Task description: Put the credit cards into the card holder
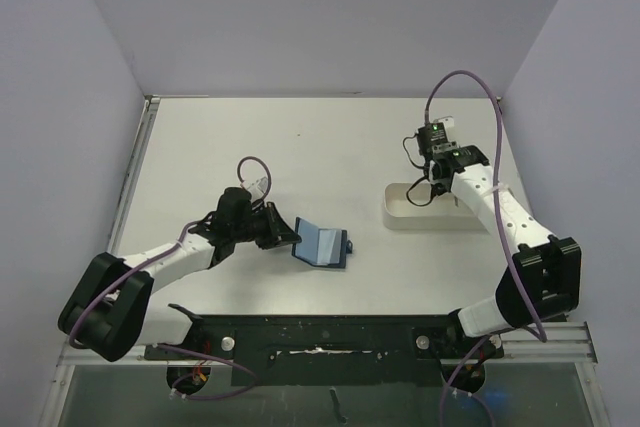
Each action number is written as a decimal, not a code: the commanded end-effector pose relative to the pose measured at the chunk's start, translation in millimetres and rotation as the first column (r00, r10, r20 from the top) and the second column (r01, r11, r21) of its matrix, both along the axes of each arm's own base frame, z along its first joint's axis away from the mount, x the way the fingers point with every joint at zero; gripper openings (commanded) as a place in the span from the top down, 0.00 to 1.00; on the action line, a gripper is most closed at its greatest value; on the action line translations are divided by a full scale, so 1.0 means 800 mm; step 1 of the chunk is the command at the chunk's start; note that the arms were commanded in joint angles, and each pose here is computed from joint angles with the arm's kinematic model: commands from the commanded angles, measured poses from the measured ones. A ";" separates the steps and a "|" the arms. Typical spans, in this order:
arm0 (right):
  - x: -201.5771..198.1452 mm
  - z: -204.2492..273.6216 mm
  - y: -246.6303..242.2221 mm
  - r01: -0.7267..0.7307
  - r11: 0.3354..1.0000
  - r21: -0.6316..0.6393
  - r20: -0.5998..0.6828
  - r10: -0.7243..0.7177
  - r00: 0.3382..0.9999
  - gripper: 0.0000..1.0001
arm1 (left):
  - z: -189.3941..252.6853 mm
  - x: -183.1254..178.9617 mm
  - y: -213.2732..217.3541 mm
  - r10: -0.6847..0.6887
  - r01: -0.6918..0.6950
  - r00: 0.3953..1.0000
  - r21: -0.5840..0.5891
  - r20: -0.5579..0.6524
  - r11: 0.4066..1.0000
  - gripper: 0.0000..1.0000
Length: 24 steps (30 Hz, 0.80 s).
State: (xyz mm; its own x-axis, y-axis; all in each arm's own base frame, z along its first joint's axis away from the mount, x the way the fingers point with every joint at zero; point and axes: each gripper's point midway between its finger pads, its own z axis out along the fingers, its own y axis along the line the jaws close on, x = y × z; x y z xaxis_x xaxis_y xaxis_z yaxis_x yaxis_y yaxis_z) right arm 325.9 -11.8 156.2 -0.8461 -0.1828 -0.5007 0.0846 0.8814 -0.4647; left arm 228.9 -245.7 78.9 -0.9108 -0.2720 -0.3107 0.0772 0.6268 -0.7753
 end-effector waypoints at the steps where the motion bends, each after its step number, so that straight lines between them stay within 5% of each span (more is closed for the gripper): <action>1: 0.005 0.049 0.035 -0.008 0.997 0.080 0.138 -0.003 0.990 1.00 | 0.031 0.019 -0.018 0.010 -0.004 0.998 -0.094 0.067 0.996 1.00; 9: 0.007 0.074 0.139 -0.200 0.917 0.345 0.293 0.097 0.951 1.00 | 0.001 0.018 -0.003 0.064 -0.063 0.998 -0.020 0.024 0.998 0.93; 17: -0.016 0.090 0.248 -0.403 0.681 0.611 0.411 0.162 0.897 1.00 | -0.001 0.017 0.008 0.078 -0.079 0.996 0.034 0.038 0.996 0.81; 24: -0.042 0.070 0.315 -0.417 0.438 0.797 0.409 0.119 0.905 1.00 | -0.012 0.019 0.022 0.092 -0.097 0.995 0.118 0.042 0.988 0.78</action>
State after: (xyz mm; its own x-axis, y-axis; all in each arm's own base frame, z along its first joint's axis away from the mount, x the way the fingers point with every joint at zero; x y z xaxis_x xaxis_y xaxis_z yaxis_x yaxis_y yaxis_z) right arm 297.1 197.7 192.9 -0.6596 0.1016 -0.7447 -0.1947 0.9339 0.2998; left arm 233.8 -231.0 58.1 -0.8936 -0.3256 -0.3090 -0.0034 0.6933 -0.7206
